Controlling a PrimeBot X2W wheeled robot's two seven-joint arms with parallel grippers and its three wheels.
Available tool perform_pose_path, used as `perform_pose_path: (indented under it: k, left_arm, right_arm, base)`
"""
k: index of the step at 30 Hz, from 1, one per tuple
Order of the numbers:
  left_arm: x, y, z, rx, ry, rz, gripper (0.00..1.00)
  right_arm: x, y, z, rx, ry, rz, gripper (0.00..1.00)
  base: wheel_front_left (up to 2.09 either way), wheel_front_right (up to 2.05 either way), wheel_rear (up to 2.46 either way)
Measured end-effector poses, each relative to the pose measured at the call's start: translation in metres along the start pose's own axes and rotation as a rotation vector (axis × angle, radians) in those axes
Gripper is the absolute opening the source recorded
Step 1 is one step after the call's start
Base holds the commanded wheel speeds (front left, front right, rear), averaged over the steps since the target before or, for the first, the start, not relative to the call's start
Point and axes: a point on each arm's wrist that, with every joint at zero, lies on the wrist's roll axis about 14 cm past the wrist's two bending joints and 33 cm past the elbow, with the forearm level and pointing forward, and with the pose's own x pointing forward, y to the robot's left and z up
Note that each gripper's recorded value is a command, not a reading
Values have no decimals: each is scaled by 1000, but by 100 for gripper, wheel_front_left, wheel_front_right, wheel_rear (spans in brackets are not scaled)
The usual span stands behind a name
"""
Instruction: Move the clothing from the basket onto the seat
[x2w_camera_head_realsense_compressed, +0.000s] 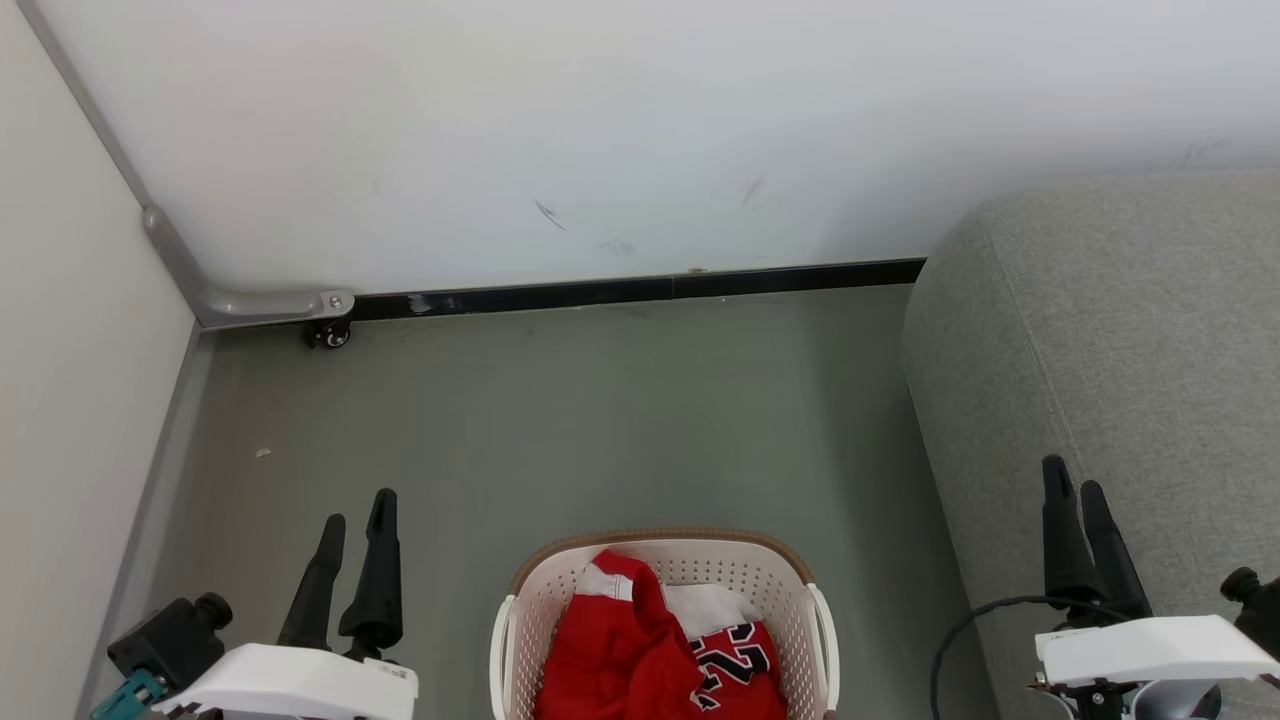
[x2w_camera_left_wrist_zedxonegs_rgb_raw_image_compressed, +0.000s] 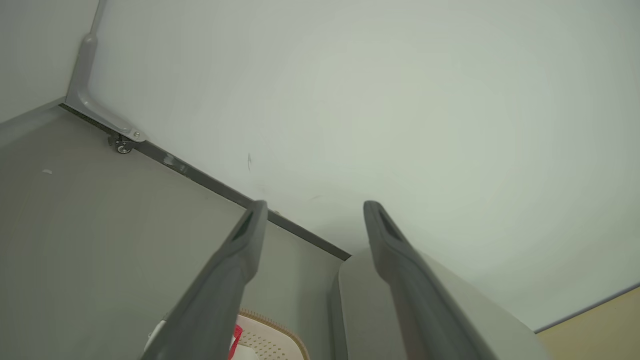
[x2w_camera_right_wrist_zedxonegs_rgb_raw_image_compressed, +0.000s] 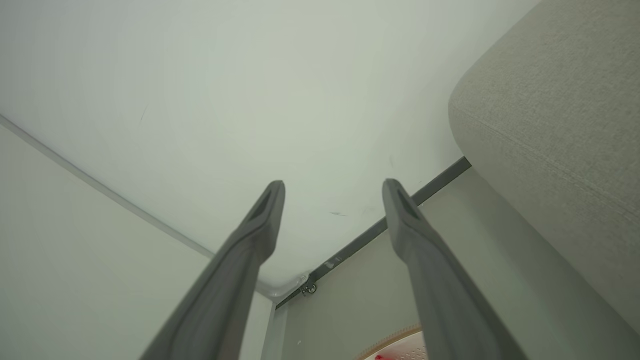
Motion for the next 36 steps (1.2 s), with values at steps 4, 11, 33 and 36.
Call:
perform_pose_path:
  k: [4, 11, 33, 36]
  left_arm:
    - [0, -6, -2, 93, -2, -15, 100]
    - [0, -14, -8, 242, 3, -44, 100]
    - [2, -23, -20, 607, -22, -81, 100]
    - [2, -24, -21, 652, -27, -86, 100]
  right_arm:
    - [0, 2, -2, -78, 2, 13, 100]
    - [1, 7, -12, -192, 26, 39, 100]
    - [9, 20, -19, -515, 20, 123, 100]
    - [9, 21, -20, -545, 20, 131, 100]
  base:
    - [0, 0, 0]
    - [0, 0, 0]
    - [0, 0, 0]
    - [0, 0, 0]
